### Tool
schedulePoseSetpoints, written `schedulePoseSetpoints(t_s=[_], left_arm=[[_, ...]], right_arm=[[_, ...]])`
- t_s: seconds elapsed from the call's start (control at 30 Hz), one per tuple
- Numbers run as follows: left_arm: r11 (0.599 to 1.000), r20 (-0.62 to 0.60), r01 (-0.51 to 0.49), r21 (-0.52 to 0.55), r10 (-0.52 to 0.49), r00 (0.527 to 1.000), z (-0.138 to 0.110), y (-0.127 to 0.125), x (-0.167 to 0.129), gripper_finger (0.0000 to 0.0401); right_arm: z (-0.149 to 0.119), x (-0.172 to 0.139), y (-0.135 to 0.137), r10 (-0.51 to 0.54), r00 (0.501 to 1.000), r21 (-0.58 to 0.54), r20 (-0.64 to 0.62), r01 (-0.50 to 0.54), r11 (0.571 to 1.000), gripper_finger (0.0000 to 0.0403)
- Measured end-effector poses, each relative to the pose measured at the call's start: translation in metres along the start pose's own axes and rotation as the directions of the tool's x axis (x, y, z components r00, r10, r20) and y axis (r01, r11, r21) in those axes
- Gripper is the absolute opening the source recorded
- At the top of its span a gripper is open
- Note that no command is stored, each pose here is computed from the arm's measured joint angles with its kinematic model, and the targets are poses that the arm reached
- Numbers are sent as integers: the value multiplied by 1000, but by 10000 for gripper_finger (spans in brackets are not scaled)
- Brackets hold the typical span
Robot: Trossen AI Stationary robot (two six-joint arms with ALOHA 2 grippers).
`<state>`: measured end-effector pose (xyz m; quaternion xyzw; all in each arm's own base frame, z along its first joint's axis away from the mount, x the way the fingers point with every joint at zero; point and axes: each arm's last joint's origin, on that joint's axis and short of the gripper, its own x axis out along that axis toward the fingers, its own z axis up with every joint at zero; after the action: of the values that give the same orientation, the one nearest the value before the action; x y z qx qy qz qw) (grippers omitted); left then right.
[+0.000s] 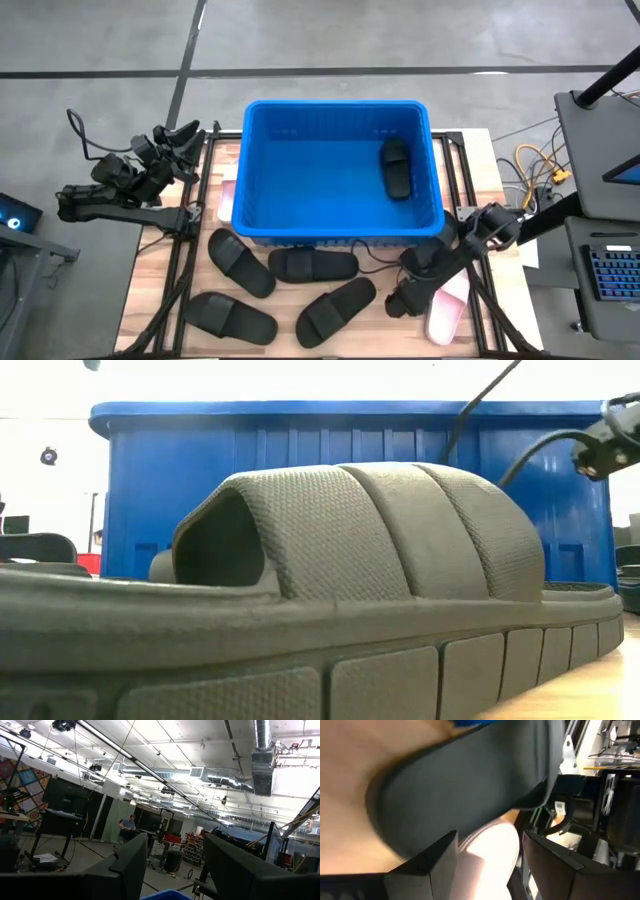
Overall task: Pick and place slides into bin
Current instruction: Put the black slide into the blue bin
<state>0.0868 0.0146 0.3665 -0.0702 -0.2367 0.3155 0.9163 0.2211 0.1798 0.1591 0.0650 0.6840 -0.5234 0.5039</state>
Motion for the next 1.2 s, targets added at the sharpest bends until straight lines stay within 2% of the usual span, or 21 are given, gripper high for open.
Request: schedulePoseSetpoints(t_s=[0.17,0.37,0.6,0.87,1.03,1.2], left_arm=[[1000,-4,-6,3,6,1000,-1,0,1,180],[999,-15,-16,-37,16,1000,-3,-1,2,180],[1000,-32,-15,-24,14,999,-7,-4,5,180],[1000,-44,-14,-14,14,999,-10,-7,8,180],[1000,-50,-14,-10,13,999,-12,-8,9,180],[1000,-53,-14,-7,13,998,-13,-8,10,180]], right_arm=[[2,10,-13,-21,999,75,44,18,997,214],[1,31,-31,-84,996,76,23,82,994,214],[3,45,-47,-109,992,88,59,104,991,214],[4,53,-49,-113,988,70,102,106,992,214],[7,56,-44,-62,976,51,207,53,997,214],[7,61,-46,-82,969,50,233,73,996,214]])
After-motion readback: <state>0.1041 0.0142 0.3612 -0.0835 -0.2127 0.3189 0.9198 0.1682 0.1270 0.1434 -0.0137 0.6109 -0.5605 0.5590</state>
